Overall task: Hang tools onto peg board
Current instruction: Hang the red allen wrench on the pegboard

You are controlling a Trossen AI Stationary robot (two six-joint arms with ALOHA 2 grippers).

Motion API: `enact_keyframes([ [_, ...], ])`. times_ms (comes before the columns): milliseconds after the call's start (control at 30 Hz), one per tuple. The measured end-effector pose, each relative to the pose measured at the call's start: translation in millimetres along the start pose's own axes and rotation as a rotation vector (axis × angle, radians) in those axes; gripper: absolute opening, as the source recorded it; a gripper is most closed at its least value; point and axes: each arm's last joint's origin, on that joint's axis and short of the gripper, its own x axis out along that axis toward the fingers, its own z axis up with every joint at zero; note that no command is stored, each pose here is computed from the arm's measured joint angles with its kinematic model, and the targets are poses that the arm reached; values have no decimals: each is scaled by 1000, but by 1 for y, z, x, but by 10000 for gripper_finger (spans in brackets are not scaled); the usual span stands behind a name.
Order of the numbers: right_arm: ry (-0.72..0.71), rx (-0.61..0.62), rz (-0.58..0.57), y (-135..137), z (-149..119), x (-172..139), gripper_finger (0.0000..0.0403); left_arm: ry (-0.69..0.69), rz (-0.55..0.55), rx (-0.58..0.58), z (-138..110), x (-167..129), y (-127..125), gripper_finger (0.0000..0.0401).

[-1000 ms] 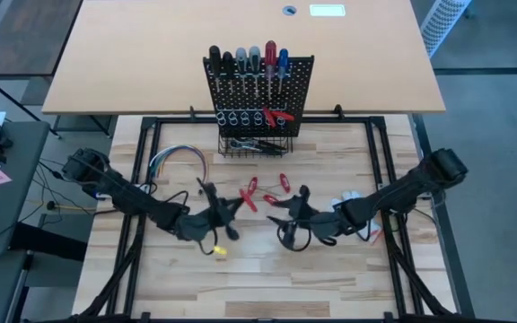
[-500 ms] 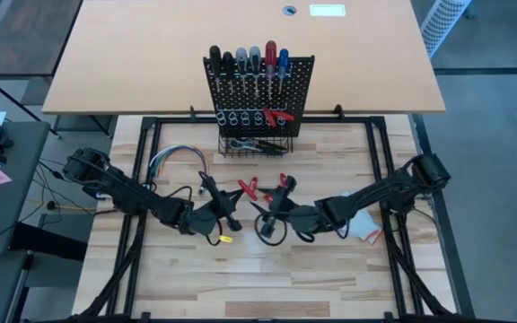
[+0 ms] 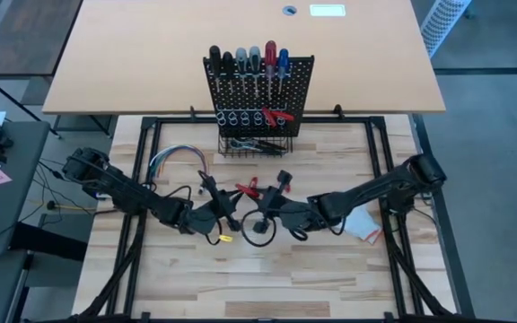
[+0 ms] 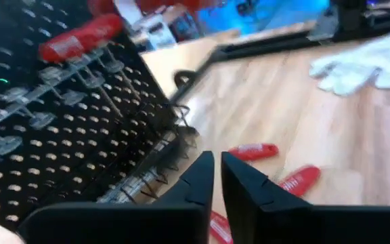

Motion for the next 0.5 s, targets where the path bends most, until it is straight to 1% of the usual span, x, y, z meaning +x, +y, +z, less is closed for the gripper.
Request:
enact_keyframes([
  [67,9,-16,-36,-13,21,-2,42,14,-14,10,-3,0,-1,42],
  [200,52,-28,-100,-54,64,-3,42,42,-3,1,-7,3,1,79],
  [267,90,-42,-134,-75,78,3,42,61,4,10,-10,4,2,92],
  [367,131,-31,-178,-109,89,17,42,75,4,17,-12,4,2,104],
  [500,159,9,-172,-143,85,39,42,78,5,19,-12,4,3,106],
])
